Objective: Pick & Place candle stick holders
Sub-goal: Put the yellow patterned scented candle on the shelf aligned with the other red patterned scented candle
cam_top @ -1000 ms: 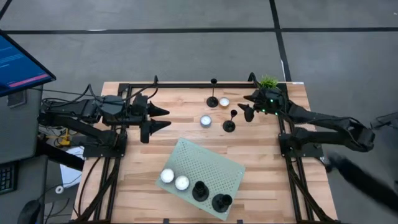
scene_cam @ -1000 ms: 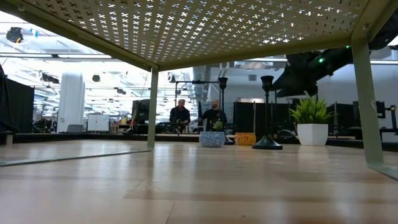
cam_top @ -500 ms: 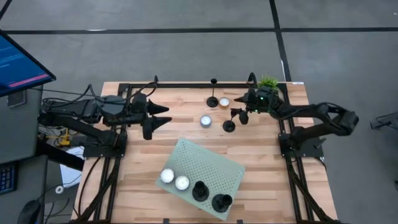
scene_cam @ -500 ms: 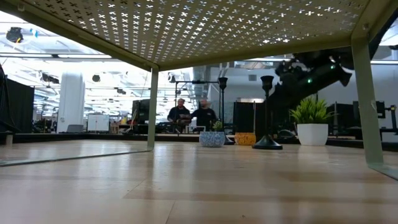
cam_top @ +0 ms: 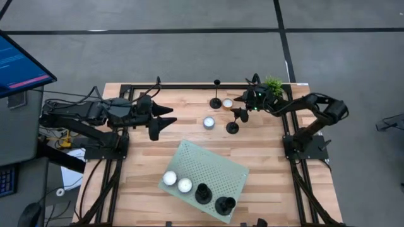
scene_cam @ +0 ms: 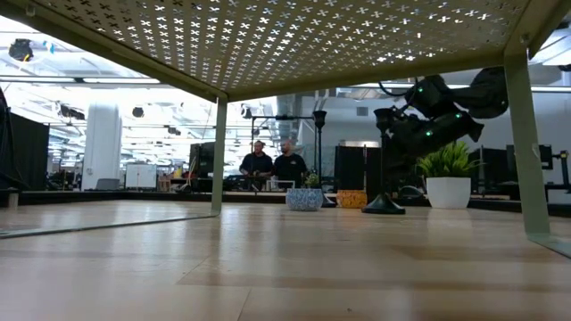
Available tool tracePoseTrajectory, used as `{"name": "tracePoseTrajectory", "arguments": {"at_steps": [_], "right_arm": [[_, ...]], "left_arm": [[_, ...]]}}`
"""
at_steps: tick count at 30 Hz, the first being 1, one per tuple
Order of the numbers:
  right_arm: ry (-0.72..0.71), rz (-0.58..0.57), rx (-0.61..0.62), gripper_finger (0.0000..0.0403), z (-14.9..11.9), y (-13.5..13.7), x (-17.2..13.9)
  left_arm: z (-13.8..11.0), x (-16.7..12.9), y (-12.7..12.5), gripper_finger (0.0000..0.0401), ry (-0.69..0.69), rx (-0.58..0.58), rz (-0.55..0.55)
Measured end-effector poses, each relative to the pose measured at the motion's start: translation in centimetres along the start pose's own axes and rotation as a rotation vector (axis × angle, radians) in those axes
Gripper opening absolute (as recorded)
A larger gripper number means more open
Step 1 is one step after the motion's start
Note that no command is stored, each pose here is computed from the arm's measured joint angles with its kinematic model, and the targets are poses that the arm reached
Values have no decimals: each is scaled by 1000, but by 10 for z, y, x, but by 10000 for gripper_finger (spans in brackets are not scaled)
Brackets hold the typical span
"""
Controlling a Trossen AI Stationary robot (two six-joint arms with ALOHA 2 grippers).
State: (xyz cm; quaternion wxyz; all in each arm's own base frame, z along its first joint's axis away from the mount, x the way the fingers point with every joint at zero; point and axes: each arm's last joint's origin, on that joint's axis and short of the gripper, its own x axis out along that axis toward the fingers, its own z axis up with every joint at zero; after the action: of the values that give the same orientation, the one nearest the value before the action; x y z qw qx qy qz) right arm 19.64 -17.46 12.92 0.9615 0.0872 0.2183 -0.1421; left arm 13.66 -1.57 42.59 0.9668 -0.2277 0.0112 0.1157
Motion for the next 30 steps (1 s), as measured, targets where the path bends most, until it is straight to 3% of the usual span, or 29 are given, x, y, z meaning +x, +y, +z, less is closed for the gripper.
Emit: {"name": "tracePoseTrajectory", "arguments": {"at_steps": [7, 19, 30], "right_arm": [[-8, -13, -75, 376, 5, -3, 3], [74, -36, -50, 378, -5, -15, 20], [69, -30, -81, 378, 5, -25, 38]], "left_arm": [[-1, 3, 0, 253, -3, 5, 27], [-5, 11, -1, 253, 7, 8, 59], [-5, 11, -1, 253, -2, 5, 75]]}}
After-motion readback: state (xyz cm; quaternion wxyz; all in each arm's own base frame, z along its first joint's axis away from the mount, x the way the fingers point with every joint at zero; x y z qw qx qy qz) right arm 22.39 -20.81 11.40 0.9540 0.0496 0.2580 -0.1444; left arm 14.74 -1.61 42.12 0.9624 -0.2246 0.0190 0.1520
